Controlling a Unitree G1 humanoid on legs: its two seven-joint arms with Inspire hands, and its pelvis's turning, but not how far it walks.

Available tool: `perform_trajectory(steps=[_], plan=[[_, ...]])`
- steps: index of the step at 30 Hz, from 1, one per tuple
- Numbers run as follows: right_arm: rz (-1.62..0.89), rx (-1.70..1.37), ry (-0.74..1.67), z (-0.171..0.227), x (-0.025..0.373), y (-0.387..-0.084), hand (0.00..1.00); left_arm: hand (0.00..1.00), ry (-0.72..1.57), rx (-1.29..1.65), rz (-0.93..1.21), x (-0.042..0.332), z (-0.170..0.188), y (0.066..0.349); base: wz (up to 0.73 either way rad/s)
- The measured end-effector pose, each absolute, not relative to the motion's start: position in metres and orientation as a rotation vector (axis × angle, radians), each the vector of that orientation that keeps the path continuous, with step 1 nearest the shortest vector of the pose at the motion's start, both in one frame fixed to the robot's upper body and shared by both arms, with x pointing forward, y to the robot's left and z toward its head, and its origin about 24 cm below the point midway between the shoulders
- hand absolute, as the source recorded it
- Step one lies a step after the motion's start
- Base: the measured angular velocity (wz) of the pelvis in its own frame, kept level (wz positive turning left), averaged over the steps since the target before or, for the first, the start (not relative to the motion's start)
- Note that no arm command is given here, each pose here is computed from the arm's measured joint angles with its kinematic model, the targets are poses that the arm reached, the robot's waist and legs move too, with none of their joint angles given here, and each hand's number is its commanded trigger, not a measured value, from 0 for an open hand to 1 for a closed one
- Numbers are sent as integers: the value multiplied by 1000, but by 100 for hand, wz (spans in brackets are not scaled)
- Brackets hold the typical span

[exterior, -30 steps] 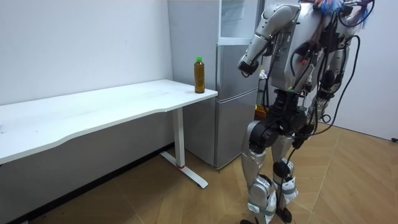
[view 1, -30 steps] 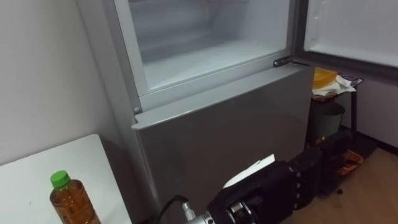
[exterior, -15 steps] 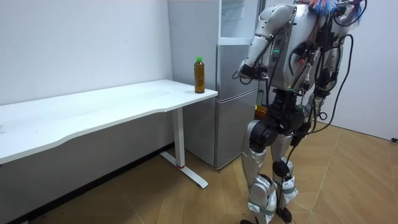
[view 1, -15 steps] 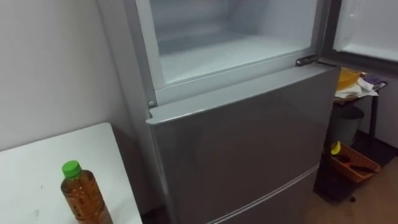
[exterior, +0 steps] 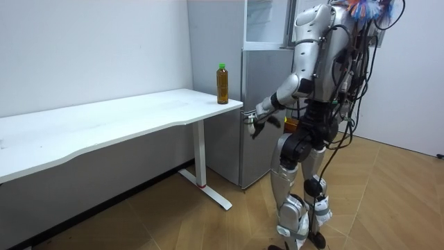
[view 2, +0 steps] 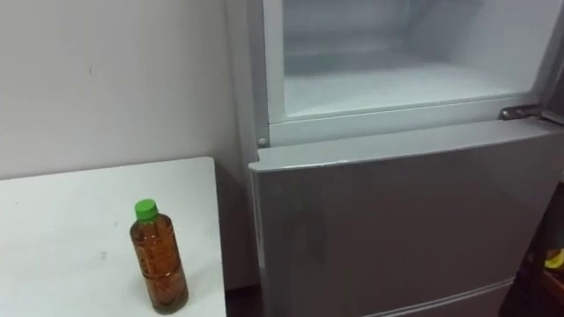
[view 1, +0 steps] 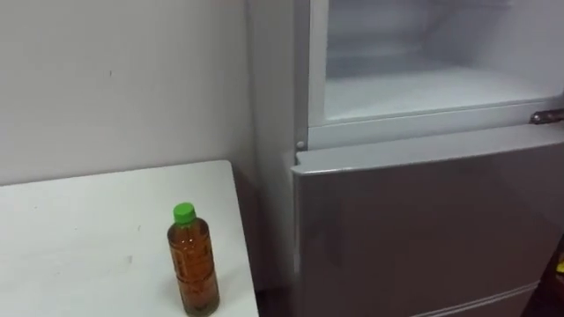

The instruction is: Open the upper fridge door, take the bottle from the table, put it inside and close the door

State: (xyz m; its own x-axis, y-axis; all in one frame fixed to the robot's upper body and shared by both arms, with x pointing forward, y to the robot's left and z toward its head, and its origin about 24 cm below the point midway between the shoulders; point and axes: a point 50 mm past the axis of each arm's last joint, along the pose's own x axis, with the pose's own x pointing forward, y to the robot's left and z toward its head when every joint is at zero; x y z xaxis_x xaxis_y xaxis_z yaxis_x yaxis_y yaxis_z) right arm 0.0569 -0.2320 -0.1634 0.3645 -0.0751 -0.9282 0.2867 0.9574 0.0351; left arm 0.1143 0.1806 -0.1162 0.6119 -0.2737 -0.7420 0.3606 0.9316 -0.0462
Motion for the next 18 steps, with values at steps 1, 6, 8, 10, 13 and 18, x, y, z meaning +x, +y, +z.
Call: perform_trajectory(steps=[1, 6, 8, 10, 13, 18], plan=[[-223, 194, 1173, -163, 57, -232, 0, 0, 841, 113, -351, 111, -118, 183, 10], [-196, 173, 1157, -163, 60, -229, 0, 0, 917, 115, -246, 93, -135, 190, 5], [-182, 166, 1153, -163, 59, -227, 0, 0, 969, 87, -189, 80, -143, 195, 2], [-180, 167, 1150, -163, 57, -226, 0, 0, 995, 69, -152, 74, -146, 198, 7], [-176, 162, 1149, -163, 55, -227, 0, 0, 1001, 59, -96, 69, -148, 203, 9], [-165, 150, 1150, -163, 55, -227, 0, 0, 1053, 48, -1, 57, -155, 210, 9]])
